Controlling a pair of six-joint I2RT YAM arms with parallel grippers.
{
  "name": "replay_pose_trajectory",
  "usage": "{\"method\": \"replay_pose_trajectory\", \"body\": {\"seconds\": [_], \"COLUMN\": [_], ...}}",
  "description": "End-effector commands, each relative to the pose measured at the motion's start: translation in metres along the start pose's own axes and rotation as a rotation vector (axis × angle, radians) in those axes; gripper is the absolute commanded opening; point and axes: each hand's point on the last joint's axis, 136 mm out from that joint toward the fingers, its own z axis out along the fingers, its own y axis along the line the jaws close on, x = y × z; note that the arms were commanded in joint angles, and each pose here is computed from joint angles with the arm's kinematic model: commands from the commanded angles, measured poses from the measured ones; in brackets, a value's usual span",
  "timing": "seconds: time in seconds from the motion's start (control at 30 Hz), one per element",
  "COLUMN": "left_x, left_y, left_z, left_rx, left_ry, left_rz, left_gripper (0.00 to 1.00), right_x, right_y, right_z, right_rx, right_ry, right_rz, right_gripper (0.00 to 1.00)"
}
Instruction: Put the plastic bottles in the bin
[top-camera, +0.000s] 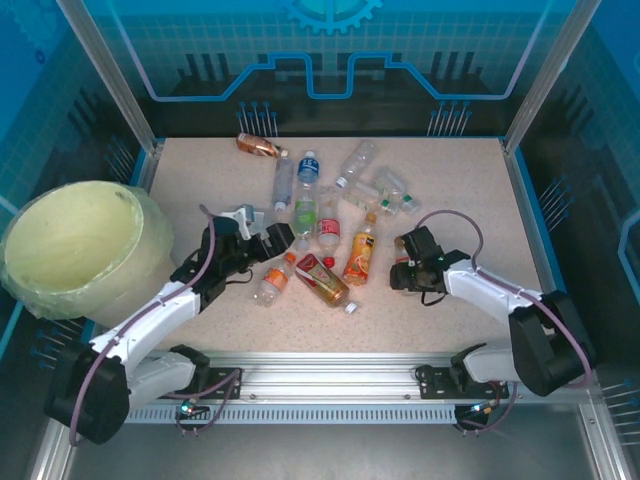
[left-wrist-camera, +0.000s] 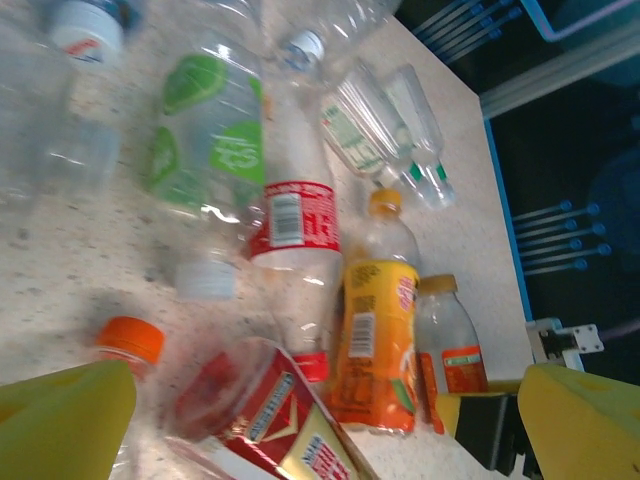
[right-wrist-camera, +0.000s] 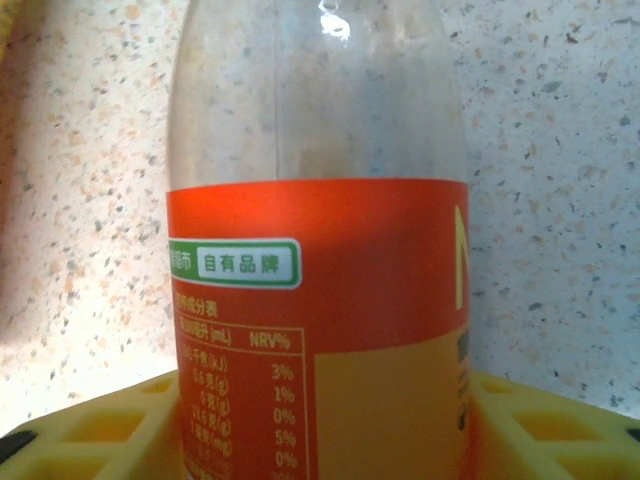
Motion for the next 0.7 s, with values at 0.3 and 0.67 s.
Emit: {"method": "replay_pose_trajectory", "body": {"seconds": [0.3,0.67], "left_x": [0.007,0.029], "left_y": [-0.079,-0.151], "left_z": [0.019,0.022], "left_rx": [0.226,0.508], "left_ry": [0.091,0.210], "left_rz": [0.087,0.137], "left_gripper": [0.99,0.96], "right_x": [-0.039,-0.052], "right_y": [0.069,0.145], "right_z": [-0.077,-0.152], "right_rx": [-0.326,-0.787], "right_ry": [-0.239,-0.358], "right_rz": [-0.125,-0.240], "right_gripper": [0.45,0.42]}}
